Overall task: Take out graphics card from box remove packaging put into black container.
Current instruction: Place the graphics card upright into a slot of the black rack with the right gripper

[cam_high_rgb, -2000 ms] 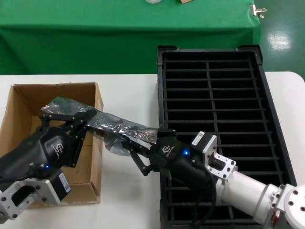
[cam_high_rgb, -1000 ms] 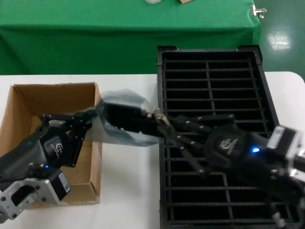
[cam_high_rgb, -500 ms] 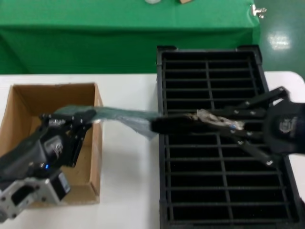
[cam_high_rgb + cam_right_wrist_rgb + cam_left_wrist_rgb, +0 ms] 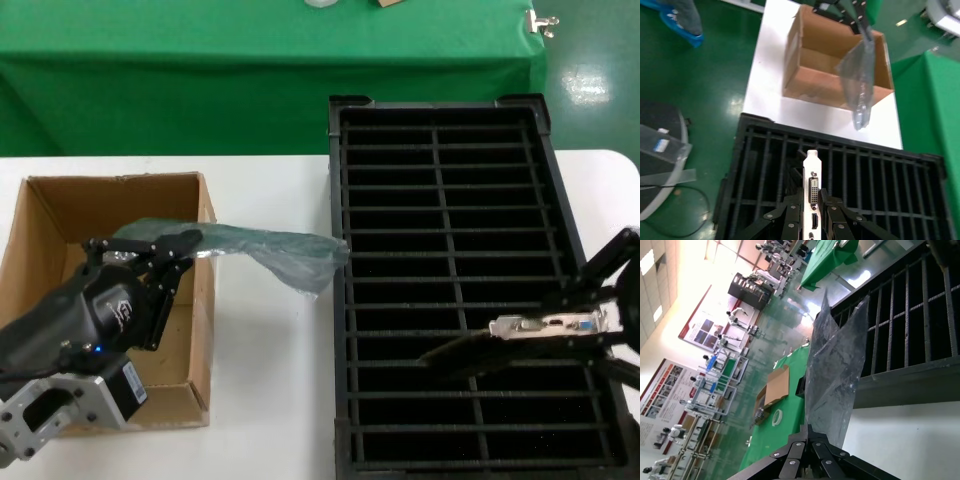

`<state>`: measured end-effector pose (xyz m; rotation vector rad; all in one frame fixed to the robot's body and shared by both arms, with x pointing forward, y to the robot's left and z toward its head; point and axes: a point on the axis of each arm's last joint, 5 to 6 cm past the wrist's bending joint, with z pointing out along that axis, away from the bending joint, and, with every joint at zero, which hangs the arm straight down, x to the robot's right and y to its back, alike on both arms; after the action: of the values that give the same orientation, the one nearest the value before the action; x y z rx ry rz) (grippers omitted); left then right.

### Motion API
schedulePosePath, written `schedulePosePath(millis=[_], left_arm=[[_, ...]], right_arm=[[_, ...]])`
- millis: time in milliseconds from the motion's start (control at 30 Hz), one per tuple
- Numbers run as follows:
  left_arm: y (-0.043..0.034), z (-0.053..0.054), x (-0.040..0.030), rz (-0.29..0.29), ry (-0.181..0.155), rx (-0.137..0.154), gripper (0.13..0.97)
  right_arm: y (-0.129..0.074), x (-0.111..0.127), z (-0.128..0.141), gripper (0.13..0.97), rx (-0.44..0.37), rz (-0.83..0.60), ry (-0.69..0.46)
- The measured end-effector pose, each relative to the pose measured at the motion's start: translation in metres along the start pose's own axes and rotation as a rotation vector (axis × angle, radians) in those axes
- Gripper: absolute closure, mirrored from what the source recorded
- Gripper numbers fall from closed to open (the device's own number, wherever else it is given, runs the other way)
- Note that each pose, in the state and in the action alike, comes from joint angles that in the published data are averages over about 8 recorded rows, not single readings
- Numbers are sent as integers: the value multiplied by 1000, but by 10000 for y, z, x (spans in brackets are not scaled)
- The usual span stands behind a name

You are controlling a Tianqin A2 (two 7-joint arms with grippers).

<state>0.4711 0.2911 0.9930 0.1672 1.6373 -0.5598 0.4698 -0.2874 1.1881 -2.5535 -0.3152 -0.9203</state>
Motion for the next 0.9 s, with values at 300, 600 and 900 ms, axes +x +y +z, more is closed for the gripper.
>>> schedulePosePath(millis=[300, 600, 900], left_arm=[[0, 0, 0, 0, 0, 0, 958], [0, 0, 0, 0, 0, 0, 958], [0, 0, 0, 0, 0, 0, 958]], right_arm=[[-108, 192, 208, 906, -20, -2, -83], [-295, 378, 598, 906, -48, 25, -119], [-565, 530, 931, 906, -101, 41, -135]])
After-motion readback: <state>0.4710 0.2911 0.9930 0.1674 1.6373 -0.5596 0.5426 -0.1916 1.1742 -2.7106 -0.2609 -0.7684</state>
